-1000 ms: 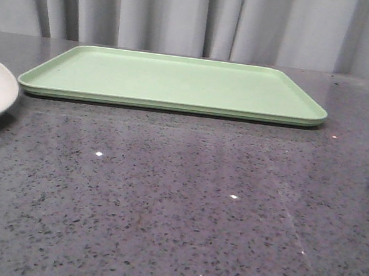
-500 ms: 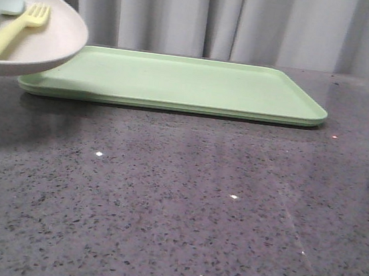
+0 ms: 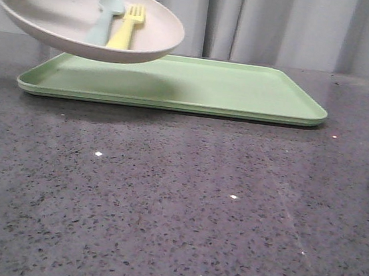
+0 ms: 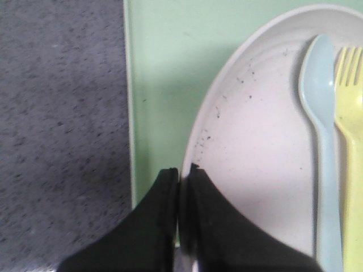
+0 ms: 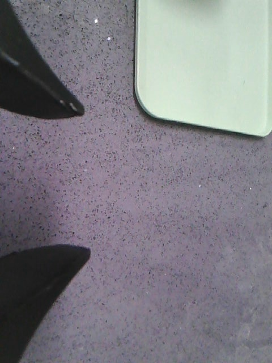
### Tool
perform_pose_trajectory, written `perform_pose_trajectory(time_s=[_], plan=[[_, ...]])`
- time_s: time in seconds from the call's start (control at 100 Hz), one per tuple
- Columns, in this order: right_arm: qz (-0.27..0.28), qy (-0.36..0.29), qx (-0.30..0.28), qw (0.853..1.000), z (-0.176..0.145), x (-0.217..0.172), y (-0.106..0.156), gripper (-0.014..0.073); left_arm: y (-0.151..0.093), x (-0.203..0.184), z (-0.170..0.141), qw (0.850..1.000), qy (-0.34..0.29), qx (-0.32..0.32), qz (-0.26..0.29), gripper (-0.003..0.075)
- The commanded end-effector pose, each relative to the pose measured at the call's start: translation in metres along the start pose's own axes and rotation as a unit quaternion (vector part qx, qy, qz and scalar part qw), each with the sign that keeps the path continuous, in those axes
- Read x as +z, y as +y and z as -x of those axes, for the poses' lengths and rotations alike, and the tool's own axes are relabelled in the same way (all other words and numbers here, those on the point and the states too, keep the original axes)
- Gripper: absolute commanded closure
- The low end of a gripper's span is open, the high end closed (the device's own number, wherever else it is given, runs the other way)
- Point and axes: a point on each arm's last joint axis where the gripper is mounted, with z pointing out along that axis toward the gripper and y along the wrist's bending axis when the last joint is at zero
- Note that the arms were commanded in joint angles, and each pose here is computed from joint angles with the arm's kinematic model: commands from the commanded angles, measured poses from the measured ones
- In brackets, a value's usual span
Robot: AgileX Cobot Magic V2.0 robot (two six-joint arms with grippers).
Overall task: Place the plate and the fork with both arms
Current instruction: 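Lift the plate with the left gripper and carry it over the tray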
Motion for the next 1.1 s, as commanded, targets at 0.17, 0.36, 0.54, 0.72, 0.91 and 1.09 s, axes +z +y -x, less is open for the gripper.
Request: perform_pose_trajectory(time_s=[0.17,0.36,0.54,0.72,0.91,1.09], plan=[[0.002,-0.046,-0.004,0.999,0.014,-0.008,0.001,0.011,-0.052,0.021,0.031,0.996,-0.062,-0.003,-0.066,0.0741],[0.002,-0.044,-0.004,0.999,0.014,-0.008,0.001,0.011,-0.06,0.047,0.041,0.996,-0.048,-0.013,-0.072,0.0741],[0.002,-0.045,-0.004,0.999,0.014,-0.008,0.001,0.011,-0.059,0.057,0.044,0.996,-0.049,-0.017,-0.071,0.0741],[0.002,-0.045,-0.004,0.999,0.014,-0.008,0.001,0.011,-0.058,0.064,0.045,0.996,-0.055,-0.018,-0.069,0.0741],[0.002,-0.045,-0.004,0.999,0.014,-0.008,0.001,0.011,-0.056,0.078,0.043,0.997,-0.045,-0.02,-0.064,0.0741],[0.002,-0.043,-0.004,0.999,0.014,-0.008,0.001,0.011,-0.055,0.081,0.043,0.997,-0.042,-0.02,-0.063,0.0741]])
